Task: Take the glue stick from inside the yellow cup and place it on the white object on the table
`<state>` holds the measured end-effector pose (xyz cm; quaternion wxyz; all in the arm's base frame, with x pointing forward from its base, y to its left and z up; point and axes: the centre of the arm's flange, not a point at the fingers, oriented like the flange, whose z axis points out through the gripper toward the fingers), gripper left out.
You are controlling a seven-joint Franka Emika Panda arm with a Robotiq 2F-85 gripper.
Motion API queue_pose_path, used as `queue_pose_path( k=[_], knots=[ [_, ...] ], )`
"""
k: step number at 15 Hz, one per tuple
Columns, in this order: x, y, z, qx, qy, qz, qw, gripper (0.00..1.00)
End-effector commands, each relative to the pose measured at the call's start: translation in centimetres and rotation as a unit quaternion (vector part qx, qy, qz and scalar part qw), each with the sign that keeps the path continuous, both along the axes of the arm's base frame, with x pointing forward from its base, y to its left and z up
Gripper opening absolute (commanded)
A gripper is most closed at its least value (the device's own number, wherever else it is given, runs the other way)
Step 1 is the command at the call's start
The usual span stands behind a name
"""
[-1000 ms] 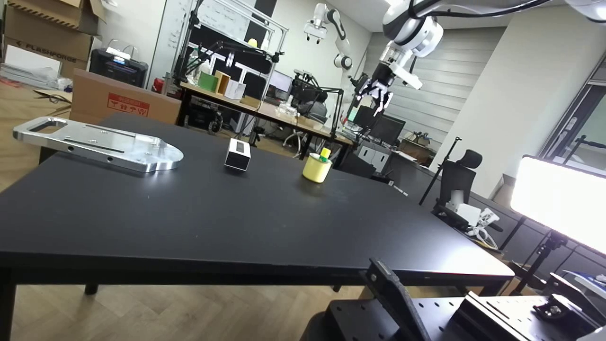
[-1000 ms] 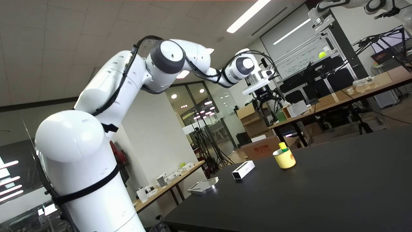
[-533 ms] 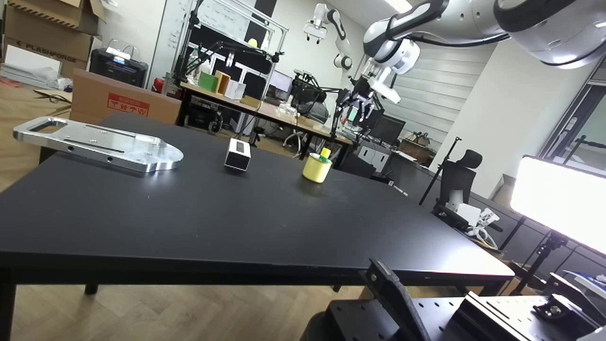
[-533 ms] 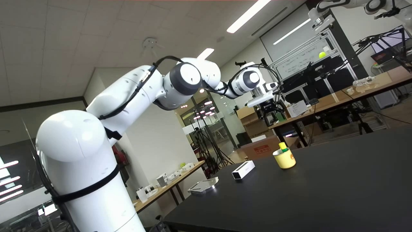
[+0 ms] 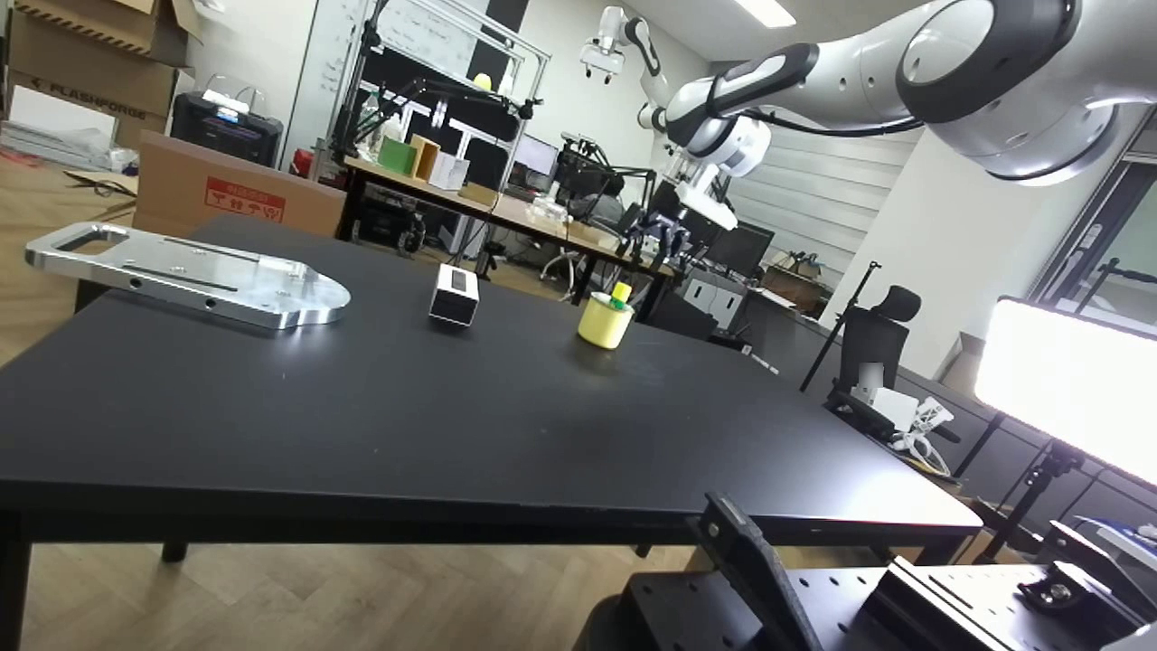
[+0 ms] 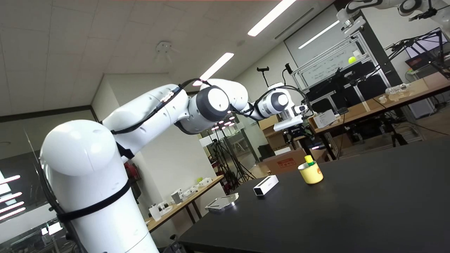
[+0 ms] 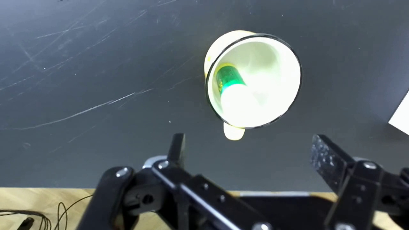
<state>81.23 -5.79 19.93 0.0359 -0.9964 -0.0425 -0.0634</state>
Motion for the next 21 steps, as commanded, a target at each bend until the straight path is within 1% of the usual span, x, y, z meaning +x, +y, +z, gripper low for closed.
queue_pose_path(
  k=[1, 8, 9, 10, 13, 14, 16, 17, 19, 20, 21],
  knots=[
    [4.7, 0.0, -1.4, -0.001, 0.008, -0.012, 0.9999, 1.0],
    [5.0, 0.1, -3.6, -0.005, 0.02, -0.008, 0.9998, 1.0],
    [5.1, 0.2, -3.9, -0.007, 0.02, -0.008, 0.9998, 0.75],
    [5.1, 0.2, -4.1, -0.008, 0.021, -0.007, 0.9997, 0.74],
    [5.0, 0.6, -4.5, -0.013, 0.019, -0.004, 0.9997, 0.53],
    [5.0, 0.7, -4.7, -0.013, 0.02, -0.003, 0.9997, 0.45],
    [4.8, 0.9, -5.0, -0.015, 0.021, -0.002, 0.9997, 0.33],
    [4.8, 1.0, -5.0, -0.018, 0.019, -0.001, 0.9996, 0.25],
    [4.7, 1.1, -4.9, -0.02, 0.02, -0.001, 0.9996, 0.12],
    [4.5, 1.2, -4.6, -0.021, 0.021, 0.0, 0.9996, 0.08],
    [4.4, 1.3, -4.2, -0.024, 0.021, -0.001, 0.9995, 0.08]
  ],
)
